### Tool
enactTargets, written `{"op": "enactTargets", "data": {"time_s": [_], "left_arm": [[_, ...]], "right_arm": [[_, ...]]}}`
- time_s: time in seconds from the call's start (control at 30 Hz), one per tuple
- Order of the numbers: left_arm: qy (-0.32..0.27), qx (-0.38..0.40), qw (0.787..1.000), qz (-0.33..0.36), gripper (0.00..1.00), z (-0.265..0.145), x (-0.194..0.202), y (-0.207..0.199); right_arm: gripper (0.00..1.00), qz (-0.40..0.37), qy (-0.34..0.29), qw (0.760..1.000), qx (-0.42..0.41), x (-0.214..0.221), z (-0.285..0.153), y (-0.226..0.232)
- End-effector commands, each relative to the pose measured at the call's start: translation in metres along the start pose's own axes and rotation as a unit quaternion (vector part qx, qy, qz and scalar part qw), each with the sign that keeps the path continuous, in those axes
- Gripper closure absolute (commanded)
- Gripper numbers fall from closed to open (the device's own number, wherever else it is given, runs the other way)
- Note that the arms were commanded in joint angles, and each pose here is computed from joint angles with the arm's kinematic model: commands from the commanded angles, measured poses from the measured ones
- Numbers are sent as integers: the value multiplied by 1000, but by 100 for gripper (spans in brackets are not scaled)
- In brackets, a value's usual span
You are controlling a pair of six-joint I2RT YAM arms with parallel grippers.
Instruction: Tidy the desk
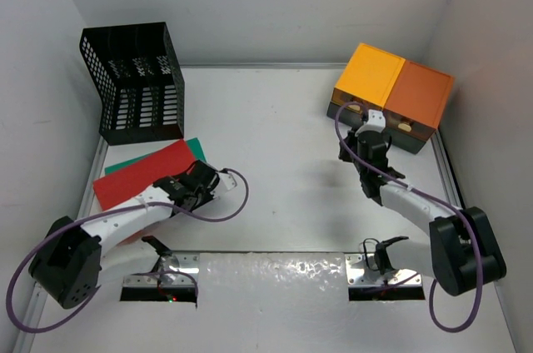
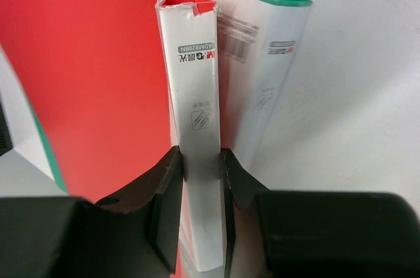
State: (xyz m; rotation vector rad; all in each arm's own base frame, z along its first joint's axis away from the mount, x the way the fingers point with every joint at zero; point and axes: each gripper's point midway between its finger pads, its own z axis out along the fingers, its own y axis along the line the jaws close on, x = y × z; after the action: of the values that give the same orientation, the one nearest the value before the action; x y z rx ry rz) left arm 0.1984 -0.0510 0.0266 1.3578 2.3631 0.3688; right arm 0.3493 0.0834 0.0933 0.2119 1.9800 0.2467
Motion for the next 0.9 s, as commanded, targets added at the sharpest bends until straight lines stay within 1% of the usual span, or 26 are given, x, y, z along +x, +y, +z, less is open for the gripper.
{"op": "enactTargets", "data": {"time_s": [0.0, 0.03, 0.07, 0.13, 0.17, 0.2, 0.23, 0.27, 0.33, 0.37, 0.4, 0.43, 0.47, 0.5, 0.57, 0.6, 0.63, 0.67, 0.7, 0.73, 0.77, 0.8, 0.83, 0.87], "left_arm": [[-47, -48, 997, -26, 100, -20, -22, 26], [-56, -61, 996, -32, 100, -24, -25, 32], [-76, -78, 993, -42, 100, -31, -32, 40], [-95, -98, 989, -55, 100, -41, -38, 50], [-110, -106, 986, -63, 100, -49, -41, 54], [-120, -108, 984, -68, 100, -53, -44, 56], [-132, -104, 983, -71, 100, -56, -47, 55], [-149, -106, 980, -74, 100, -62, -49, 56], [-162, -97, 980, -69, 100, -64, -50, 52], [-164, -100, 979, -66, 100, -64, -48, 52], [-161, -103, 980, -62, 100, -63, -46, 51], [-164, -109, 979, -62, 100, -62, -46, 53], [-161, -110, 979, -61, 100, -60, -43, 51], [-158, -106, 980, -61, 100, -57, -41, 48], [-158, -100, 980, -63, 100, -56, -39, 45], [-159, -99, 980, -63, 100, -56, -39, 44], [-165, -103, 979, -66, 100, -59, -39, 46], [-168, -105, 978, -66, 100, -60, -39, 46], [-171, -103, 978, -63, 100, -60, -40, 45], [-174, -101, 978, -59, 100, -61, -40, 44], [-172, -100, 978, -58, 100, -60, -38, 43], [-170, -101, 978, -58, 100, -60, -38, 43], [-169, -100, 979, -57, 100, -59, -37, 43], [-166, -99, 980, -56, 100, -57, -36, 42]], "right_arm": [[100, -6, -22, 1000, -21, -9, -10, 16], [100, -13, -24, 999, -31, -10, -10, 22], [100, -29, -20, 998, -58, -4, -13, 38], [100, -55, -27, 992, -108, -5, -15, 66], [98, -68, -10, 984, -166, 4, -19, 98], [94, -73, -5, 978, -193, 6, -21, 115], [90, -75, 14, 974, -211, 17, -16, 128], [79, -76, 12, 964, -255, 8, -20, 162], [60, -11, 50, 953, -300, 11, -20, 197], [52, 24, 72, 940, -332, 14, -12, 220], [48, 95, 102, 930, -340, 13, -11, 234], [44, 124, 117, 921, -351, 14, -7, 245], [41, 147, 138, 910, -362, 20, 4, 259], [39, 192, 150, 898, -367, 15, 6, 270], [33, 224, 166, 883, -378, 22, 16, 289], [30, 249, 185, 872, -379, 25, 16, 297], [28, 254, 200, 864, -386, 33, 13, 309], [26, 261, 205, 854, -400, 29, 13, 325], [24, 282, 233, 843, -395, 47, 20, 333], [23, 289, 255, 827, -409, 58, 12, 349], [22, 301, 249, 811, -436, 48, 10, 368], [21, 324, 281, 796, -427, 69, 15, 374], [19, 326, 292, 779, -450, 68, 8, 392], [19, 330, 302, 772, -452, 73, 7, 398]]}}
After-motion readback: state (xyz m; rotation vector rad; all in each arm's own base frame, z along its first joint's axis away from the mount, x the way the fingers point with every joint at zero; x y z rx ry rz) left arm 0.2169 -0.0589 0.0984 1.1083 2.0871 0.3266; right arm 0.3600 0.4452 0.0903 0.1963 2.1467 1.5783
